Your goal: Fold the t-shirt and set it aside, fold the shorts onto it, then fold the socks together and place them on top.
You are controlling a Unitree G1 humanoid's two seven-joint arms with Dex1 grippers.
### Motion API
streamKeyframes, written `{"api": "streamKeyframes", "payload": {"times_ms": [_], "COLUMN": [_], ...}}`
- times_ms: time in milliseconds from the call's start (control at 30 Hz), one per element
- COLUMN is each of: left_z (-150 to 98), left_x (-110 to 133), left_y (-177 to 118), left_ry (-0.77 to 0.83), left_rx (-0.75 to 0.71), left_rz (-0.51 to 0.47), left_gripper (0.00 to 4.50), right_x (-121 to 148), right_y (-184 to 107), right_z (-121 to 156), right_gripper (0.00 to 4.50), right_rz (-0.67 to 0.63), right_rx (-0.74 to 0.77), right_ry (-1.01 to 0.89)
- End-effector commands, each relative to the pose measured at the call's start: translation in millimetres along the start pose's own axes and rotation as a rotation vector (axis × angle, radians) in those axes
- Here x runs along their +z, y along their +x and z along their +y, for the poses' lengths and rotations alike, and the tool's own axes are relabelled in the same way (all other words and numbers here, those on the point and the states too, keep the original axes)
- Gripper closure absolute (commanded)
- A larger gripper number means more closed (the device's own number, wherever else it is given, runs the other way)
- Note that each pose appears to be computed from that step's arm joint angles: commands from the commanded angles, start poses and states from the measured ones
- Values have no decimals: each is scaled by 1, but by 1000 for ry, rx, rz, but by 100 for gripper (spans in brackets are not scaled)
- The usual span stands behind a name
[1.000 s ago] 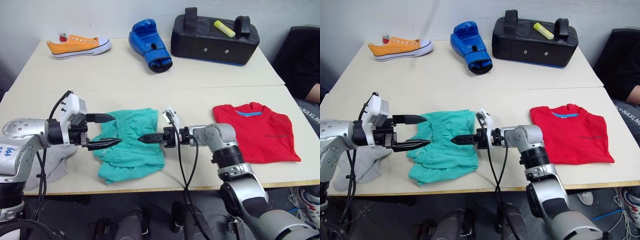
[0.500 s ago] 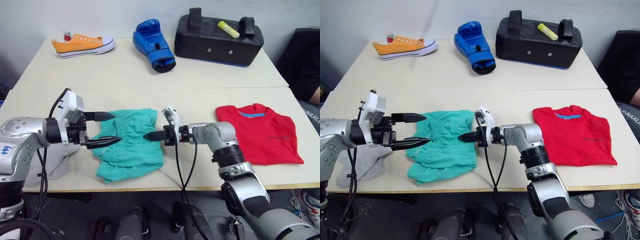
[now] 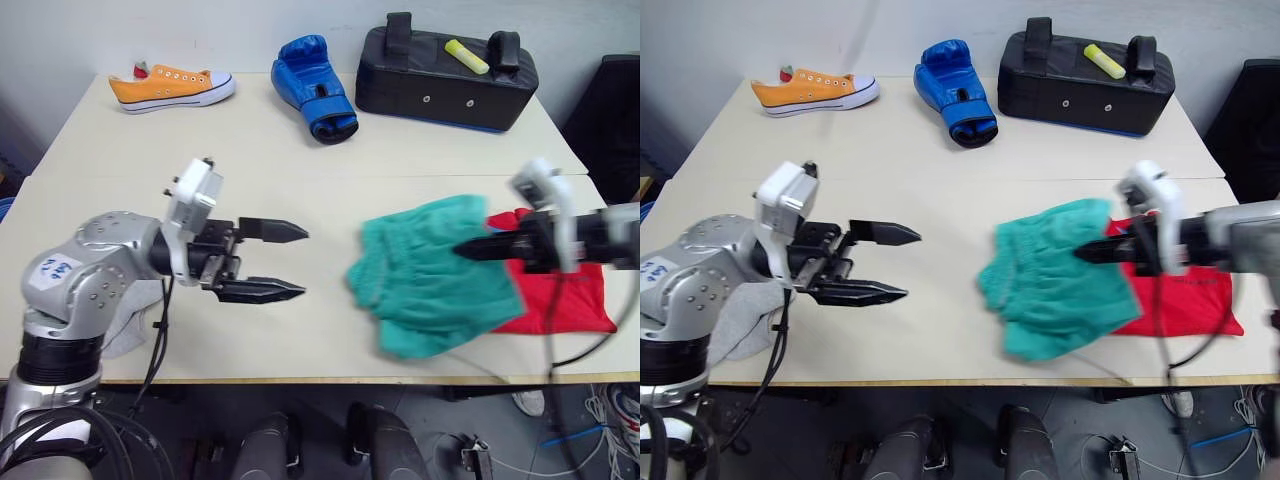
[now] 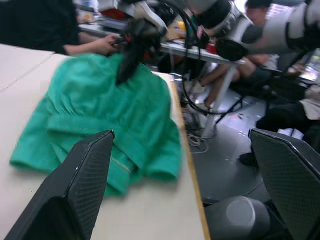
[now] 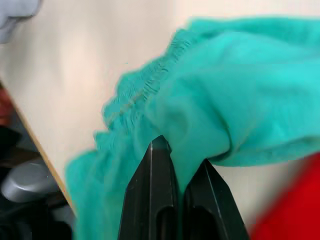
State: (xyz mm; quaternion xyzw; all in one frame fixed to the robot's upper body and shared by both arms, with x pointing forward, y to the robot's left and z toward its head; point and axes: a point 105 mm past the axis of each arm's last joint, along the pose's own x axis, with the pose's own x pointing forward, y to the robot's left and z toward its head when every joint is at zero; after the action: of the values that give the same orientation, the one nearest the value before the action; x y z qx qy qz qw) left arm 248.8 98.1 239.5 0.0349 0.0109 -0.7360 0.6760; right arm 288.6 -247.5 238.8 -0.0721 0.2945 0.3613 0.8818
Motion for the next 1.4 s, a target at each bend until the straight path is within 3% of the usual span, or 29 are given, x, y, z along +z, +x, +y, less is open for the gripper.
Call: {"api": "streamKeyframes", "payload": {"times_ms": [33,167,300,433,533,633,867,933,1000,1067,1133,1267,1400], "left_z": [0,3,5,7,6,6,9,14,19,24,25,12,-7], "left_x": [1,-3,-3,-3,-4,-4,-1,0,1,-3,-8,-17,-25], "left_y": [6,5,7,8,5,4,0,-2,-6,-11,-17,-34,-70], "left_ry": [42,46,52,58,52,49,67,85,97,83,76,49,4], "left_rx": [-28,-33,-41,-41,-42,-43,-11,28,68,112,143,191,382], "left_rz": [15,29,25,30,37,40,31,27,13,23,56,101,174], "left_gripper": [0,0,0,0,0,0,0,0,0,0,0,0,0], "right_x": [-10,-41,-74,-81,-80,-80,-65,-55,-44,-29,-21,-4,7], "right_y": [-43,-58,-48,-30,-33,-48,-124,-126,-116,-93,-69,-23,16], "right_z": [-40,-83,-114,-119,-116,-107,-80,-60,-37,-3,27,80,112], "right_gripper": [447,447,447,447,385,289,51,4,4,4,4,4,4], "right_rz": [27,52,110,-30,-90,-116,-271,-336,-405,-476,-477,-489,-484], "right_rx": [-174,-344,-502,-572,-622,-673,-795,-692,-541,-297,-92,258,474], "right_ry": [-42,-7,-149,-127,-154,-246,-341,-362,-326,-259,-220,-239,-288]}}
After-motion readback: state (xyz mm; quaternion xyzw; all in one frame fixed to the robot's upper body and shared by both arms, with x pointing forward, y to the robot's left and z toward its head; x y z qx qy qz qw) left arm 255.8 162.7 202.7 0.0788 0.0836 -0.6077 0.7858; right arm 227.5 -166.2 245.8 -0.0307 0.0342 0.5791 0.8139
